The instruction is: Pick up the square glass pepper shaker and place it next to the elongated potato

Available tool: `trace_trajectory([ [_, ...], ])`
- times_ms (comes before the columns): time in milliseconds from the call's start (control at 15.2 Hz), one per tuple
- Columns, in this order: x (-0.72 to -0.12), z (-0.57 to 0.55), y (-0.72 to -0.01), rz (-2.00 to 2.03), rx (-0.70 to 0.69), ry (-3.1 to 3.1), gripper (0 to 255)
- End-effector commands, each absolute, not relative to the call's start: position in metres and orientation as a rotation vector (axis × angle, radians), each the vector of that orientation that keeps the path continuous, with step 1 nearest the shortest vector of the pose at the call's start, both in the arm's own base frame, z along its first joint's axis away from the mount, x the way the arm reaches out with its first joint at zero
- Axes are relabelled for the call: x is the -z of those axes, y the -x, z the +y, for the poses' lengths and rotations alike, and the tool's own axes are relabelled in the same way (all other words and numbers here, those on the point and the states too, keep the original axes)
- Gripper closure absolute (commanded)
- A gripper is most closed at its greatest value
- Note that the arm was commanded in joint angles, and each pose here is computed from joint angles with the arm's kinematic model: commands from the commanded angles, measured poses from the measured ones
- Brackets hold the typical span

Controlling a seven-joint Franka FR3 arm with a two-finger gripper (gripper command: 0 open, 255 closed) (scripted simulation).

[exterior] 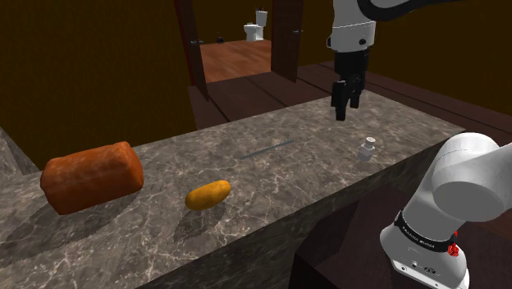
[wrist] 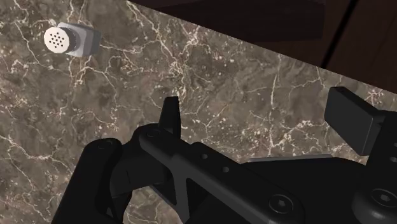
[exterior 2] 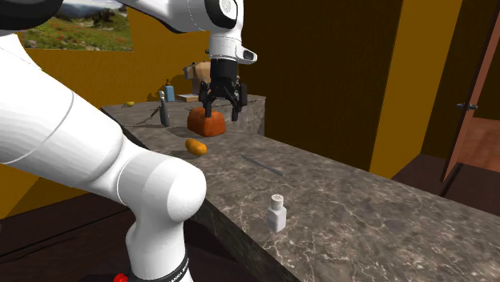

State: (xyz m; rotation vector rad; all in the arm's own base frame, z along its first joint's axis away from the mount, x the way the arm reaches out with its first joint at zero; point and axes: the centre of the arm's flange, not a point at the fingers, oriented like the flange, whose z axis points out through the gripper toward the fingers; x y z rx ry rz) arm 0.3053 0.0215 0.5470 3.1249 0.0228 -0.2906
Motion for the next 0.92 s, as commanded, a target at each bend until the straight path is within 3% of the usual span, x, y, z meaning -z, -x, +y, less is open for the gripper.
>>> trace_trajectory([
  [0,-0.547,0.022,-0.305,0.023,0.291,-3.125,0],
  [858,-0.443,-0.113,-0.258,-0.077,0.195,-3.158,0],
])
